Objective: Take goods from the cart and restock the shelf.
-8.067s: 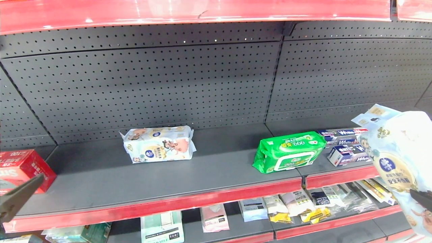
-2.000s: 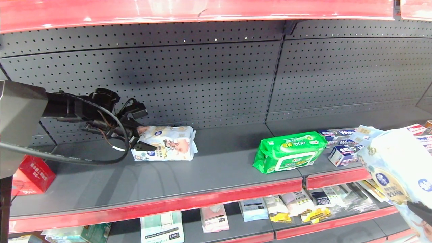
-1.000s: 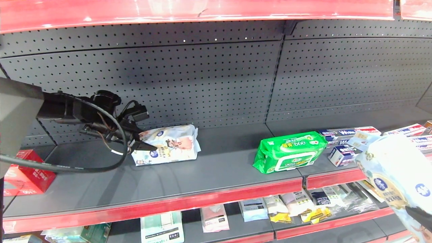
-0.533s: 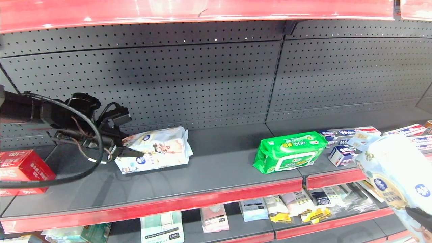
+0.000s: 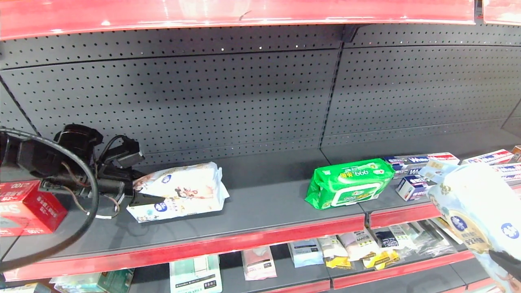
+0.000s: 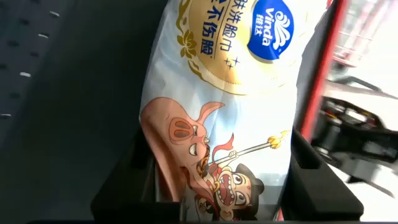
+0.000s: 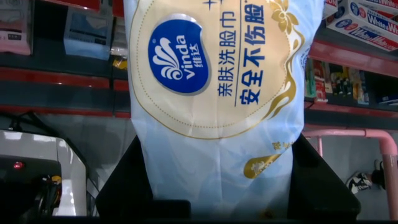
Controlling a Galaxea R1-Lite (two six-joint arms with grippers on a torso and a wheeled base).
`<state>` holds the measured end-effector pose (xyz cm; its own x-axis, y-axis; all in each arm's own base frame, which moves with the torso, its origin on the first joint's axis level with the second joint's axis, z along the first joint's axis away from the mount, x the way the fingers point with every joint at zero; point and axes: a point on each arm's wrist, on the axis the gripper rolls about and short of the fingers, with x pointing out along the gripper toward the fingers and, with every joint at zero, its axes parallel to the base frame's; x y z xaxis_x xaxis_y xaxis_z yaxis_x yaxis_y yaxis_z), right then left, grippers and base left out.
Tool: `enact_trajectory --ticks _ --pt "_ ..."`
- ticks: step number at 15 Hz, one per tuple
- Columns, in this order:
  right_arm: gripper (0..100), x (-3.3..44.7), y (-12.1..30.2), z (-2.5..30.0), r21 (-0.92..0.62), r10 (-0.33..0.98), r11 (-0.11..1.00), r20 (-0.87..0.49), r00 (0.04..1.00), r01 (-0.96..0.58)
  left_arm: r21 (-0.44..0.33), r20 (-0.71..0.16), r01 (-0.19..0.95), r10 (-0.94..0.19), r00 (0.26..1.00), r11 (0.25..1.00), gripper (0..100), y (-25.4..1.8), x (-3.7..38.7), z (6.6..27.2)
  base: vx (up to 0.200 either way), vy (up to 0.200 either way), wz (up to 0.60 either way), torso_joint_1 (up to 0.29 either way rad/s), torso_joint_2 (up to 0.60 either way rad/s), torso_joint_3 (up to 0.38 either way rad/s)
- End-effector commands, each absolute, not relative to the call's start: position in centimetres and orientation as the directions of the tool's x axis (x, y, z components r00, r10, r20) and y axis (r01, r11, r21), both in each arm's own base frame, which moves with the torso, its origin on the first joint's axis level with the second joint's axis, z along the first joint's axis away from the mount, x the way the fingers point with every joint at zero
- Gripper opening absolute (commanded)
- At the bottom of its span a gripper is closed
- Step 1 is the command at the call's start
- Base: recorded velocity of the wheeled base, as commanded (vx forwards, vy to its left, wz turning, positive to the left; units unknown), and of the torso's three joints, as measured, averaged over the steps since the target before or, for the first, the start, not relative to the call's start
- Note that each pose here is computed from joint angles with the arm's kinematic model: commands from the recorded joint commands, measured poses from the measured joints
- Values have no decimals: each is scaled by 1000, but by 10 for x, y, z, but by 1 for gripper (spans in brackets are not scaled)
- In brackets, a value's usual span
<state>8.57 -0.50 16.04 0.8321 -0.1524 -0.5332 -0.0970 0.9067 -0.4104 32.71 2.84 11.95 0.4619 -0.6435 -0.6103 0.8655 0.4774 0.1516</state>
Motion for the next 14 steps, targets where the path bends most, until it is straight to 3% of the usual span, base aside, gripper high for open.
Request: enact_trajectory --ticks 1,8,14 --pt "0 85 -5 160 -412 -152 906 -532 833 -97 143 -606 865 -648 461 481 0 28 315 114 0 0 0 0 0 0" --pt "0 85 -5 160 -411 -152 907 -532 833 -96 128 -602 875 -665 442 466 0 25 299 114 0 0 0 0 0 0" --pt "0 85 -5 161 -413 -154 906 -528 835 -94 162 -613 893 -666 424 419 0 24 295 107 0 0 0 0 0 0"
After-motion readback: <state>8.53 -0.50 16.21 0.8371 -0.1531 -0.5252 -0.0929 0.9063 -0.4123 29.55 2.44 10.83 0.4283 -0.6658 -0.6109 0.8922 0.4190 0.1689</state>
